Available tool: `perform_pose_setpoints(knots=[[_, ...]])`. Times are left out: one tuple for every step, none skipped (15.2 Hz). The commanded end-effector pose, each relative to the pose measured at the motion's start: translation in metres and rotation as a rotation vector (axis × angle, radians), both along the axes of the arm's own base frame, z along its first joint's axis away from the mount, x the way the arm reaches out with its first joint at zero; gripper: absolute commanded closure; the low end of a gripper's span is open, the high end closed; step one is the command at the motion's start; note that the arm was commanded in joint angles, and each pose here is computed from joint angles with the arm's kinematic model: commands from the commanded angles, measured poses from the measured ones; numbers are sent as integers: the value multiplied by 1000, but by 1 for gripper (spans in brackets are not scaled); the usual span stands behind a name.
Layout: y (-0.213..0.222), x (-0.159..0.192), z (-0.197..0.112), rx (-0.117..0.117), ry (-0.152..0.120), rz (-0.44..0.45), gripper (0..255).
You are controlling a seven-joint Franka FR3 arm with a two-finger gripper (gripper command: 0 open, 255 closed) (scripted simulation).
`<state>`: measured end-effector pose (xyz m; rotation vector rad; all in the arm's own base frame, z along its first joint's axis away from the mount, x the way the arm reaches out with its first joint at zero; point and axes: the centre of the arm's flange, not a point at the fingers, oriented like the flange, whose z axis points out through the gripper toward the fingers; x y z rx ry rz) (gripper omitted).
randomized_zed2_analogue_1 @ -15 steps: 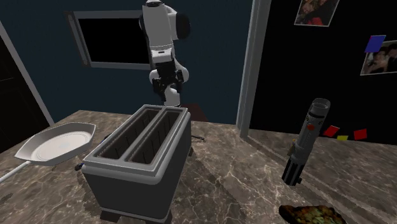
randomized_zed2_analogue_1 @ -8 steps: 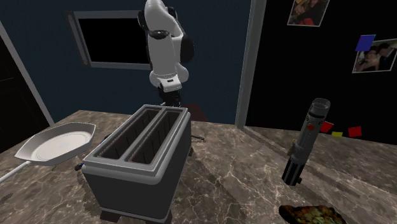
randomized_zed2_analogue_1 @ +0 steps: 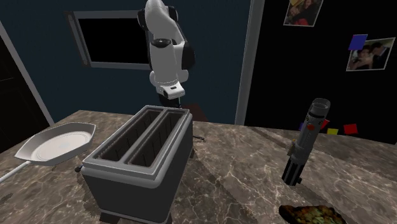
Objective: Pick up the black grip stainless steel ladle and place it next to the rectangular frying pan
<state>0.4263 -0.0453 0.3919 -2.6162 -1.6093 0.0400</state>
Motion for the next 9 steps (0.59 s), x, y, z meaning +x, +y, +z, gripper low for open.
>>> perform_pose_setpoints(knots=[[5, 6, -46, -20, 50, 25, 0], [5, 5, -54, -20, 50, 25, 0], [5, 5, -54, -20, 50, 25, 0], [5, 5, -54, -20, 50, 25, 0], [5, 5, -54, -20, 50, 25, 0], [5, 5, -54, -20, 50, 25, 0], [5, 5, -54, -20, 50, 25, 0], [5, 5, -54, -20, 50, 25, 0], [5, 5, -54, -20, 50, 25, 0]])
